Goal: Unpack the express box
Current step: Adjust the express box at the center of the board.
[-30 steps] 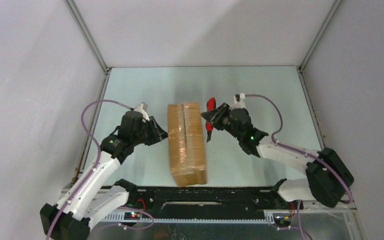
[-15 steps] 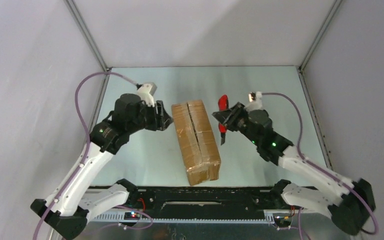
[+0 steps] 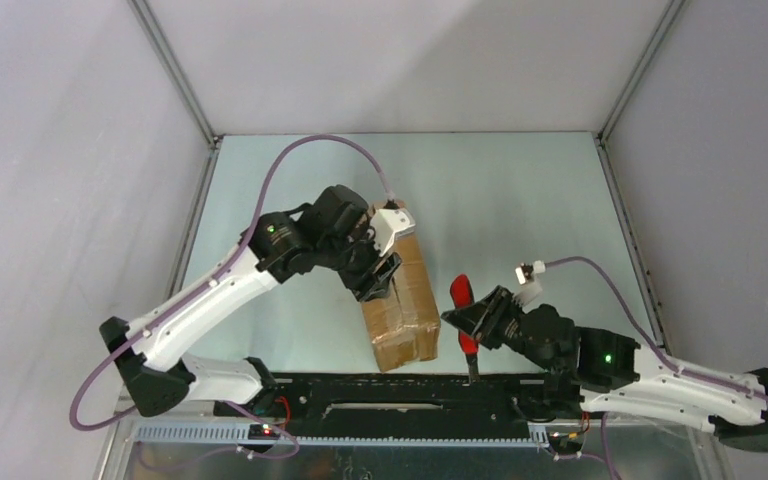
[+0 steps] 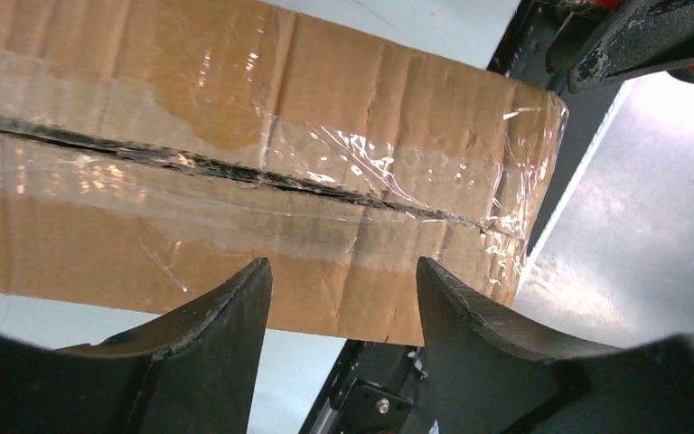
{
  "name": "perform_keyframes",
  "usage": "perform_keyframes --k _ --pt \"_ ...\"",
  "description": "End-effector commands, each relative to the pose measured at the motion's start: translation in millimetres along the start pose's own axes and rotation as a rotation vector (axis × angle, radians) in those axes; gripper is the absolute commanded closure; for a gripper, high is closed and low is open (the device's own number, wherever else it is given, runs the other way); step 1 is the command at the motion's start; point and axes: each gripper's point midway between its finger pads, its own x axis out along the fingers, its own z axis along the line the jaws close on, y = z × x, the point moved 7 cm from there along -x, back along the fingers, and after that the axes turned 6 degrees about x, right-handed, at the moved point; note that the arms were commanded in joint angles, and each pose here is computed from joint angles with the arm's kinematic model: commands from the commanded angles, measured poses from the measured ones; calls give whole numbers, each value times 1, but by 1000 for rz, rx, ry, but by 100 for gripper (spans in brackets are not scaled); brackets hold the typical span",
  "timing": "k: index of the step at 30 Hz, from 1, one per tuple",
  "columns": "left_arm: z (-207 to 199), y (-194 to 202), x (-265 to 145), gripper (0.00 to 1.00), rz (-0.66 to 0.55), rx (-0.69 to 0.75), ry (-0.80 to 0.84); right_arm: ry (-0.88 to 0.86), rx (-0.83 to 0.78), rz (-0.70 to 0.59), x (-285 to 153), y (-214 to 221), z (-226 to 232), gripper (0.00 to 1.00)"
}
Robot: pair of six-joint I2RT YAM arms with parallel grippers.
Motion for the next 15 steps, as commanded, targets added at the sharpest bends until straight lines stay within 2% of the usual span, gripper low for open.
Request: perform_keyframes --k 1,4,9,15 --pt "-8 -6 -9 36 17 56 93 90 68 58 -12 11 -15 100" --pt "-2 -10 -2 36 10 12 79 122 55 155 -30 18 -26 100" --pt "6 -19 11 36 -44 -64 42 76 85 270 -48 22 -20 100" --pt "17 -24 22 36 -64 -135 -9 40 166 322 -36 36 -9 100"
